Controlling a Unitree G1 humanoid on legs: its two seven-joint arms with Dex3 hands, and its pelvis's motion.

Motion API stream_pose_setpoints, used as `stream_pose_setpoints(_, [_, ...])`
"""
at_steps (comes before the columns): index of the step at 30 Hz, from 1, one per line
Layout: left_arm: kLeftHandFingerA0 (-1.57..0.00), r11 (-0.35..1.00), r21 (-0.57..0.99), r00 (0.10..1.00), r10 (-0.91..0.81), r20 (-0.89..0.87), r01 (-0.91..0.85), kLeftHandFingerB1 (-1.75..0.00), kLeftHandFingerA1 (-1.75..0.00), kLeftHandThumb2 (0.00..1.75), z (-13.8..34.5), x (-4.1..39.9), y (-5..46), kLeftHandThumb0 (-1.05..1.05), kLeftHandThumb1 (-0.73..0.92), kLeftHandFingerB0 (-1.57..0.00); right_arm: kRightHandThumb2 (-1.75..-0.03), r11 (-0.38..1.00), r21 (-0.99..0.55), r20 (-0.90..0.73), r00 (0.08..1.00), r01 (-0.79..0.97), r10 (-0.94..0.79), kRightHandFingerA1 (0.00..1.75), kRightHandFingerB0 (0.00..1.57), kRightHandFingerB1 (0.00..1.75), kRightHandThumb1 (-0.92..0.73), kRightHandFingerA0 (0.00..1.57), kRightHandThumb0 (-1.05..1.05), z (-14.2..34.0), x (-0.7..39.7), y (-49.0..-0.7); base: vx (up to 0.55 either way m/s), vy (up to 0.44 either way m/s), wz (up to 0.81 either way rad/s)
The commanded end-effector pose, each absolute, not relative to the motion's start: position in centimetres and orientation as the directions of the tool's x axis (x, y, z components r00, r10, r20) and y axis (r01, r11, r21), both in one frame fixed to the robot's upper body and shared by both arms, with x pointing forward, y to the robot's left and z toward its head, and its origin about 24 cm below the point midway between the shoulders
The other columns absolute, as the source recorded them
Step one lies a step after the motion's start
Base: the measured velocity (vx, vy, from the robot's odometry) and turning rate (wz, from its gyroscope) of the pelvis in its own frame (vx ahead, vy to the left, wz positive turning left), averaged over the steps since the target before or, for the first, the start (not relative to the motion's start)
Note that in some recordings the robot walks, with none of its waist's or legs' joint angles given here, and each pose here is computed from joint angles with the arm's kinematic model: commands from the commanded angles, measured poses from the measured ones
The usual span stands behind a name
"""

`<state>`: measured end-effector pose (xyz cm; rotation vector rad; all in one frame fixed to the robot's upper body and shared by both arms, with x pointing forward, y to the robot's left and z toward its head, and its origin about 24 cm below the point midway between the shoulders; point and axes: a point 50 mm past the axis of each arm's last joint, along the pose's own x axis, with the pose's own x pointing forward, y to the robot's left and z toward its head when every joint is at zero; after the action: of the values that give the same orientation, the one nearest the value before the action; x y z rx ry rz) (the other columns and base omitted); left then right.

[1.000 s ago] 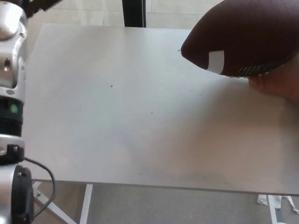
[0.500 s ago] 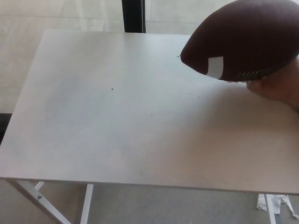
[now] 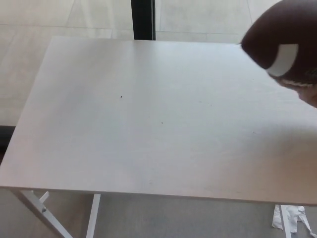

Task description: The robot uses both its hands to grab the left and right ends of a football kept in the middle of the desk infront of it, lifts it up and places it in the palm of a person

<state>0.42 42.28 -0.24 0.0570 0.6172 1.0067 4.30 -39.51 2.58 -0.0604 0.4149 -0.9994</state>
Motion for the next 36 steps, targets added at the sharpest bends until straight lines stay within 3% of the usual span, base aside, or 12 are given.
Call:
stream_pose_setpoints(1, [-0.41, 0.328, 0.297, 0.209, 0.906, -0.368, -0.897, -0.51, -0.85, 0.66, 1.3, -3.4, 46.3, -0.73, 0.88, -0.07, -1.19, 0.288, -0.401, -0.292, 0.176, 0.870, -0.940, 0.74, 0.14, 0.64, -0.67, 0.26, -0.33, 2.9, 0.7, -39.3, 0.00, 0.000, 0.00])
stream_pose_setpoints(2, [-0.36, 0.364, 0.289, 0.240, 0.891, -0.385, -0.885, -0.52, -0.86, 0.67, 1.3, -2.1, 46.1, -0.73, 0.89, -0.07, -0.64, 0.246, -0.365, -0.334, 0.120, 0.898, -0.935, 1.45, 0.14, 0.94, -0.84, 0.38, -0.61, 2.9, 1.7, -39.6, 0.00, 0.000, 0.00])
stream_pose_setpoints(6, [-0.31, 0.614, 0.375, 0.374, 0.754, -0.541, -0.695, -0.51, -0.85, 0.65, 0.2, 1.9, 45.1, -0.75, 0.87, -0.19, -0.62, 0.209, -0.199, -0.482, 0.090, 0.957, -0.871, 1.48, 0.13, 0.48, -0.76, 0.84, -0.69, 1.7, 6.0, -42.1, 0.00, 0.000, 0.00])
stream_pose_setpoints(8, [-0.28, 0.670, 0.337, 0.380, 0.687, -0.620, -0.661, -0.53, -0.84, 0.64, -1.3, 1.9, 44.7, -0.77, 0.82, -0.14, -0.94, 0.183, -0.108, -0.536, 0.098, 0.977, -0.839, 1.18, 0.00, 0.41, -0.54, 0.70, -0.71, 1.9, 7.5, -43.0, 0.00, 0.000, 0.00])
stream_pose_setpoints(9, [-0.31, 0.683, 0.324, 0.372, 0.664, -0.648, -0.655, -0.53, -0.84, 0.65, -2.0, 1.8, 44.5, -0.75, 0.83, -0.11, -0.72, 0.165, -0.047, -0.567, 0.109, 0.985, -0.817, 1.41, 0.05, 0.00, -0.75, 0.50, -0.61, 2.0, 8.1, -43.4, 0.00, 0.000, 0.00])
stream_pose_setpoints(15, [-0.25, 0.826, 0.354, 0.364, 0.523, -0.771, -0.438, -0.51, -0.78, 0.65, -3.4, 1.0, 43.5, -0.76, 0.85, -0.15, -0.61, 0.198, -0.101, -0.560, 0.109, 0.975, -0.821, 1.69, 0.20, 0.56, -0.71, 0.70, -0.49, 1.3, 6.6, -44.5, 0.00, 0.000, 0.00])
stream_pose_setpoints(18, [-0.46, 0.773, 0.416, 0.325, 0.596, -0.734, -0.480, -0.56, -0.78, 0.66, -2.9, -0.2, 44.3, -0.73, 0.86, -0.20, -0.83, 0.359, -0.136, -0.498, 0.250, 0.923, -0.830, 1.28, 0.12, 0.48, -0.58, 0.82, -0.57, 1.4, 5.3, -44.7, 0.01, -0.001, 0.02])
stream_pose_setpoints(23, [-0.57, 0.685, 0.410, 0.325, 0.680, -0.657, -0.602, -0.54, -0.76, 0.64, -2.2, -1.3, 45.3, -0.70, 0.82, -0.32, -0.80, 0.428, -0.203, -0.503, 0.281, 0.881, -0.817, 1.33, 0.15, 0.48, -0.56, 0.93, -0.55, 0.3, 3.3, -45.0, 0.00, 0.000, 0.00])
stream_pose_setpoints(26, [-0.79, 0.635, 0.415, 0.368, 0.743, -0.559, -0.652, -0.55, -0.71, 0.63, -2.2, -0.8, 45.0, -0.65, 0.75, -0.49, -0.61, 0.499, -0.212, -0.515, 0.338, 0.840, -0.788, 0.59, 0.07, 0.36, -0.68, 0.14, -0.59, 0.3, 3.1, -44.8, 0.00, 0.000, 0.00])
stream_pose_setpoints(27, [-0.84, 0.613, 0.410, 0.373, 0.764, -0.527, -0.676, -0.53, -0.68, 0.63, -2.1, -0.9, 44.9, -0.66, 0.76, -0.54, -1.03, 0.540, -0.256, -0.518, 0.358, 0.802, -0.777, 0.52, 0.00, 0.52, -0.47, 0.00, -0.38, 0.4, 3.1, -44.8, 0.00, 0.000, 0.00])
stream_pose_setpoints(35, [-0.67, 0.668, 0.334, 0.404, 0.698, -0.591, -0.665, -0.54, -0.73, 0.64, -2.6, -0.3, 44.6, -0.75, 0.83, -0.32, -1.00, 0.654, -0.302, -0.537, 0.443, 0.694, -0.718, 0.53, 0.00, 0.52, -0.41, 0.00, -0.39, 0.6, 3.2, -44.2, 0.00, 0.000, 0.00])
stream_pose_setpoints(36, [-0.69, 0.675, 0.336, 0.403, 0.691, -0.600, -0.657, -0.55, -0.75, 0.65, -2.6, -0.4, 44.7, -0.76, 0.83, -0.29, -0.89, 0.657, -0.311, -0.541, 0.441, 0.686, -0.716, 0.56, 0.02, 0.43, -0.52, 0.05, -0.74, 0.6, 3.0, -44.2, 0.00, 0.000, 0.00])
